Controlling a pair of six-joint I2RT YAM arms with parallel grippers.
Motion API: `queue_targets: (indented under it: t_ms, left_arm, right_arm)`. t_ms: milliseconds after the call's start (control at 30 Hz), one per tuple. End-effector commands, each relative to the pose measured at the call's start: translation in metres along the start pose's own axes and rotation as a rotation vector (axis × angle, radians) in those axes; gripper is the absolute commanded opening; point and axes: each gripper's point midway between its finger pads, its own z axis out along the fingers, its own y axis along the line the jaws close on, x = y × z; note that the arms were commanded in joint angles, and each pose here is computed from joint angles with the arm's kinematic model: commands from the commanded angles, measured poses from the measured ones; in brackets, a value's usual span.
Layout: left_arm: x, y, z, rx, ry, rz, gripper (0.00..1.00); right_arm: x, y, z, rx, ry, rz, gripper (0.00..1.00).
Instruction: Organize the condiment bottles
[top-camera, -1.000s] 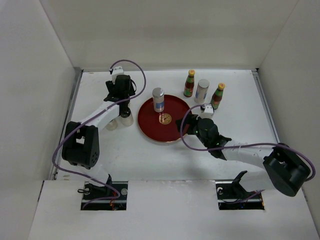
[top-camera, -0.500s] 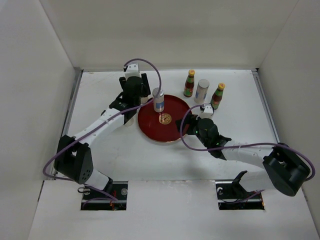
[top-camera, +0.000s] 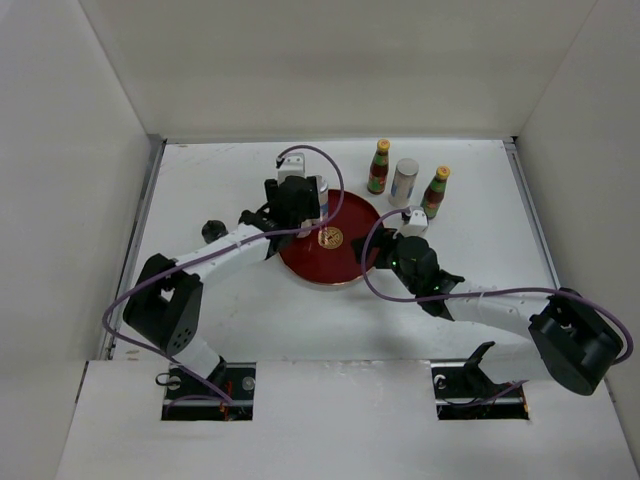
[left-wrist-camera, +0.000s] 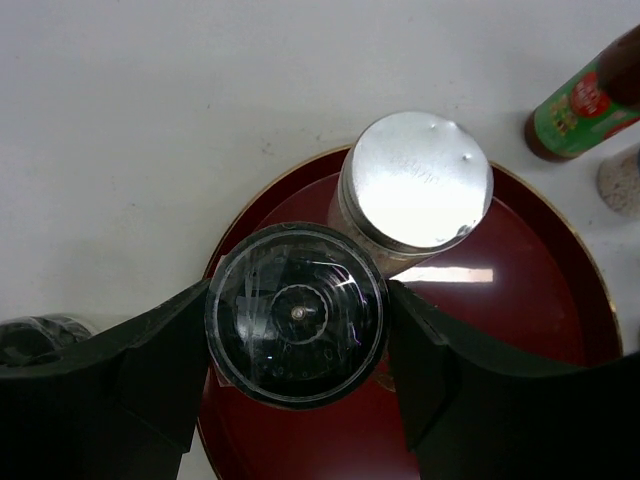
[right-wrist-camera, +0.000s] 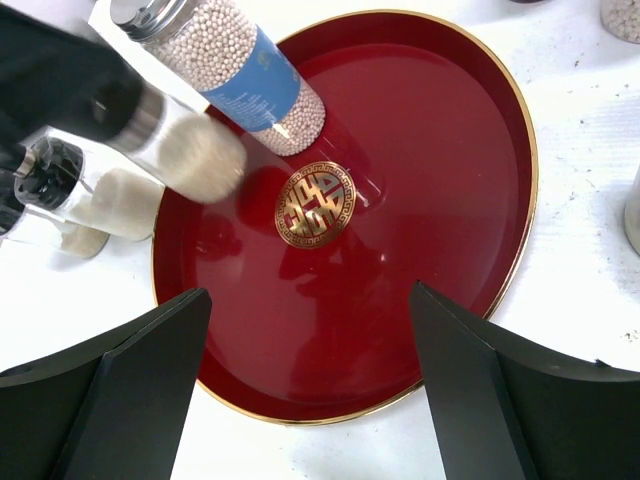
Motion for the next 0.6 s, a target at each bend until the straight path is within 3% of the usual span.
queue_targets:
  t_ms: [0, 167, 400, 567]
  left_arm:
    - [-0.021, -0.006, 0.000, 0.000, -0.091, -0.068, 0.41]
    - [-0.009, -0.005, 0.004, -0.016, -0.078, -0.063, 0.43]
    - [-0.006, 0.000, -0.005, -0.015, -0.080, -0.063, 0.80]
    - [-0.031, 0.007, -0.036, 0.017, -0.148, -0.105, 0.85]
  right_arm:
    - [-0.024, 0.018, 0.000, -0.051, -0.074, 0.020, 0.87]
    - [-0.023, 0.016, 0.001, -0.048, -0.071, 0.023, 0.87]
    - [-0.024, 0.016, 0.001, -0.046, -0.072, 0.021, 0.87]
    - [-0.024, 0.018, 0.001, -0.051, -0.071, 0.018, 0.87]
